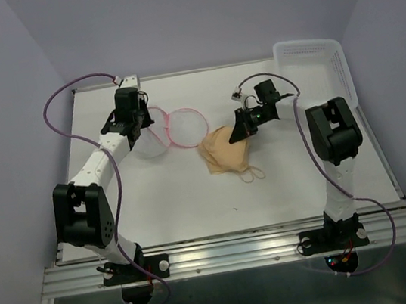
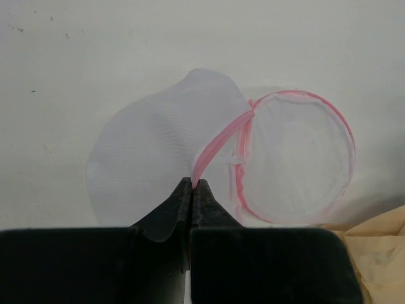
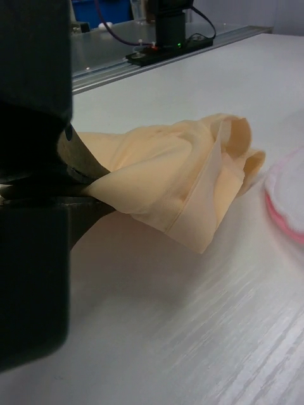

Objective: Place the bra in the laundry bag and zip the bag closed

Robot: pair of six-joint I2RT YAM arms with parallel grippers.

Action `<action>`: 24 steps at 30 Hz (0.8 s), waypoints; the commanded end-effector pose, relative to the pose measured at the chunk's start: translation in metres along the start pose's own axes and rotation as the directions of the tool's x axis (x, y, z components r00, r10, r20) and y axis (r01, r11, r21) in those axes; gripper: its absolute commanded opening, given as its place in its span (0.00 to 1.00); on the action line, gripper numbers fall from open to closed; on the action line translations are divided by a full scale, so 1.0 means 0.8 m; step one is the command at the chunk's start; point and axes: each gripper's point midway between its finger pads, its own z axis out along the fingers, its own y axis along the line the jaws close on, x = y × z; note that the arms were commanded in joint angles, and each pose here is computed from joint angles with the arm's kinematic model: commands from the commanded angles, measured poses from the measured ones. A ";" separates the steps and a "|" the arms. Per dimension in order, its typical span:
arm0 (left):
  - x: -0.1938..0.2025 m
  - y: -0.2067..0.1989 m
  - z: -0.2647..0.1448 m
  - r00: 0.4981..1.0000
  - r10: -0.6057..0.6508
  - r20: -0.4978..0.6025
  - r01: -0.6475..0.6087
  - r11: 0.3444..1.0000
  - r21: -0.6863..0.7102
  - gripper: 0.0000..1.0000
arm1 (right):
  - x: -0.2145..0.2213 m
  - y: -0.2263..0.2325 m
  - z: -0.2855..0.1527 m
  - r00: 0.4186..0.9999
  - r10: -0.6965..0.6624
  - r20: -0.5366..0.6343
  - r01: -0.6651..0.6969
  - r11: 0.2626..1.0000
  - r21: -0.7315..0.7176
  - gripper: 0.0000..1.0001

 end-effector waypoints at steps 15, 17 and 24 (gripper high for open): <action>-0.030 -0.147 -0.018 0.993 -0.119 0.003 0.106 0.898 0.428 0.00 | -0.170 0.161 -0.149 0.841 -0.266 0.471 0.159 0.954 0.254 0.01; -0.034 -0.171 -0.027 0.991 -0.137 -0.002 0.120 0.862 0.493 0.00 | -0.178 0.164 -0.158 0.823 -0.273 0.498 0.143 0.948 0.283 0.01; -0.027 -0.239 -0.051 0.971 -0.221 -0.087 0.225 0.734 0.641 0.00 | -0.198 0.178 -0.191 0.729 -0.309 0.611 0.107 0.933 0.344 0.01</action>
